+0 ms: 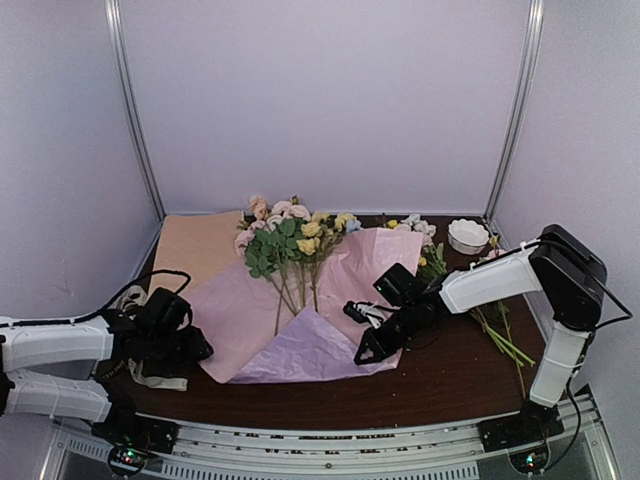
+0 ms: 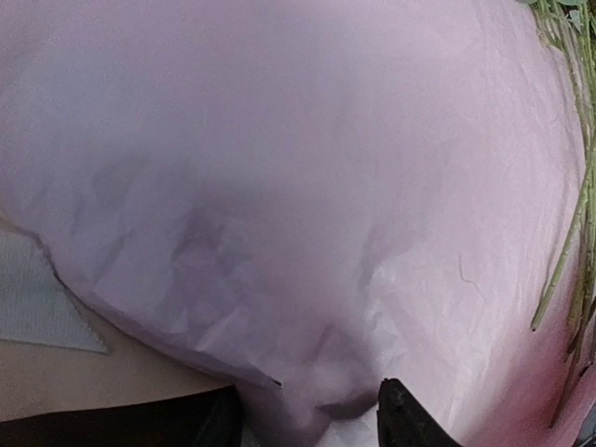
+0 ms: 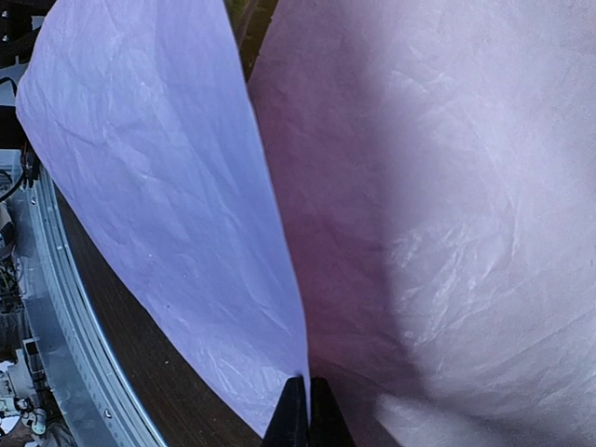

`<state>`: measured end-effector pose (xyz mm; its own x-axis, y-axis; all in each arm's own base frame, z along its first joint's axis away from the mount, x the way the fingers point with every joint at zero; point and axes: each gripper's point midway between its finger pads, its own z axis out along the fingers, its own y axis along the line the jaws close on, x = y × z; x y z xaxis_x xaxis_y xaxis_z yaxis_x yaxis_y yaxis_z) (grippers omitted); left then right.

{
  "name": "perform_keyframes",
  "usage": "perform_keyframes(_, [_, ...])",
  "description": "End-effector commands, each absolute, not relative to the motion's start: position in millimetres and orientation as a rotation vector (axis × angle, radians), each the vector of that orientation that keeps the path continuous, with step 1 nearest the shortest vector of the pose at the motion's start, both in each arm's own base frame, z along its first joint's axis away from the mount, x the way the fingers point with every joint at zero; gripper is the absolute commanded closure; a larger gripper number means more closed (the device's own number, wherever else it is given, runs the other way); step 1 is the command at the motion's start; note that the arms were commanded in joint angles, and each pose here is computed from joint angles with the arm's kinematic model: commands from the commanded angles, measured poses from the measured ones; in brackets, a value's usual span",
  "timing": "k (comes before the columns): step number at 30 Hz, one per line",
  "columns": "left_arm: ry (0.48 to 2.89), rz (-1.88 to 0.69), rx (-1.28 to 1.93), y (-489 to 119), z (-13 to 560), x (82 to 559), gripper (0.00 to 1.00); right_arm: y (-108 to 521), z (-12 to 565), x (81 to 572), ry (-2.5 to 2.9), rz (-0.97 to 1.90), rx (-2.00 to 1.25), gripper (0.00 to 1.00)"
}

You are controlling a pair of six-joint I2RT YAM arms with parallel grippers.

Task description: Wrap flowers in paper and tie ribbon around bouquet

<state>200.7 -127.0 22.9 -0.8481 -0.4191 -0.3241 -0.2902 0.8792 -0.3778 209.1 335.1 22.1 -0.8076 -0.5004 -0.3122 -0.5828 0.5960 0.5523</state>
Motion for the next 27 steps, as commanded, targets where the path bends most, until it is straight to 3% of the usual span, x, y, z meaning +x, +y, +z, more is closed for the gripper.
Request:
perform_keyframes(1, [2.701,-0.472,-0.567,-129.2,2.3,187.3,0.47,331.1,18.1,218.3,2.705,0.93,-0.899,1.0])
perform_keyframes(10, [2.624,-0.505,-0.508,-137.5,28.0,204.5,0.55,333.3,19.8,219.2,2.701,0.939,-0.904,1.0])
perform_keyframes(27, [2.441,-0.677,-0.381,-179.7,75.1,230.8,0.51,331.2,16.7,216.6,2.712,0.928,-0.921,1.0])
